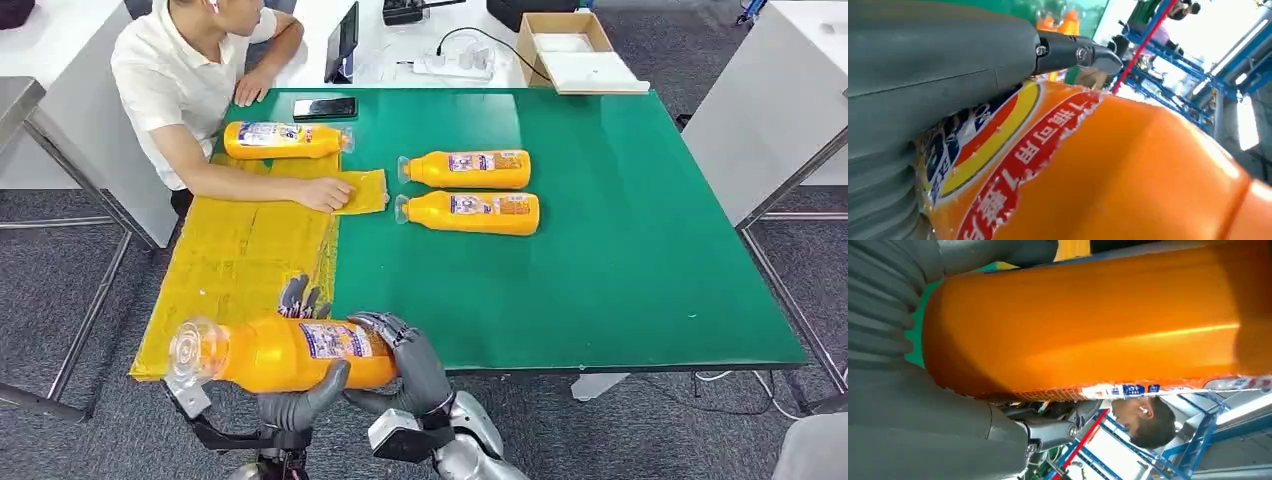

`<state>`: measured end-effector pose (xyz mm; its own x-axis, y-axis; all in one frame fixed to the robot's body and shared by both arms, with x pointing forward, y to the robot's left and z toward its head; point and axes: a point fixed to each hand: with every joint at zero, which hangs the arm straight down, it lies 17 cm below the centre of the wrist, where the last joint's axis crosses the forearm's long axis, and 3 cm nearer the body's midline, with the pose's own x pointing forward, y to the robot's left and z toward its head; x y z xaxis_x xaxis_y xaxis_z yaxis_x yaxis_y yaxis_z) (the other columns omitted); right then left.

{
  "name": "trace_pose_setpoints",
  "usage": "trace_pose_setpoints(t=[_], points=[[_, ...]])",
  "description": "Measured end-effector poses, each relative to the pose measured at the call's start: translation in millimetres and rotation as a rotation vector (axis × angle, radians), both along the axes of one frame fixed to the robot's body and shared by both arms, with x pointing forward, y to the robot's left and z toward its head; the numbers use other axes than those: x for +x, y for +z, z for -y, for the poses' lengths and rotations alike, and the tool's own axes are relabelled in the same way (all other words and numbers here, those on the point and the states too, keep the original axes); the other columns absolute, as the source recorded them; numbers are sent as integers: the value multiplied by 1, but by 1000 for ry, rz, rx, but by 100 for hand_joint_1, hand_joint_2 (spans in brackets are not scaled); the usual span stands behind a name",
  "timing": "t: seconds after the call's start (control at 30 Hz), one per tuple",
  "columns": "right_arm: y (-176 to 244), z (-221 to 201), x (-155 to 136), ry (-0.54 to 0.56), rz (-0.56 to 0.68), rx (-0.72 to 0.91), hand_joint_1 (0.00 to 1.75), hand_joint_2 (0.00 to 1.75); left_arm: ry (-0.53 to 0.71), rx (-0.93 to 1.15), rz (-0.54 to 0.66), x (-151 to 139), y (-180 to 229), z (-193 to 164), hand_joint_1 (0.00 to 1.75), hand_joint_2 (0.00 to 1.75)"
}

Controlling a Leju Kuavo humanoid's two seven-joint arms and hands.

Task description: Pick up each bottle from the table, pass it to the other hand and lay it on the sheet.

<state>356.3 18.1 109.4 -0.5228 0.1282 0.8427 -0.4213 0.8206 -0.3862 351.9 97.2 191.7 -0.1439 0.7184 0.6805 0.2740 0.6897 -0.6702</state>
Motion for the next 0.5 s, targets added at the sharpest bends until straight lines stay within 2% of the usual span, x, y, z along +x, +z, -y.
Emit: trace_pose_setpoints(t=[0.03, 0.27, 0.3, 0.33, 0.5], points=[[0, -1, 0, 3, -3, 3, 175, 175, -5, -6, 10, -1, 2, -1, 175, 175], [-3, -7, 2, 23, -30, 12, 175, 175, -3, 3, 42, -3, 5, -6, 175, 175], [-4, -8, 2, 25, -32, 12, 164, 175, -1, 4, 43, -3, 5, -6, 175, 175], [-4, -9, 1, 31, -39, 17, 143, 175, 3, 6, 45, -3, 5, -7, 175, 175], [-6, -14, -3, 76, -79, 39, 143, 175, 20, 11, 49, -5, 3, -10, 175, 175]])
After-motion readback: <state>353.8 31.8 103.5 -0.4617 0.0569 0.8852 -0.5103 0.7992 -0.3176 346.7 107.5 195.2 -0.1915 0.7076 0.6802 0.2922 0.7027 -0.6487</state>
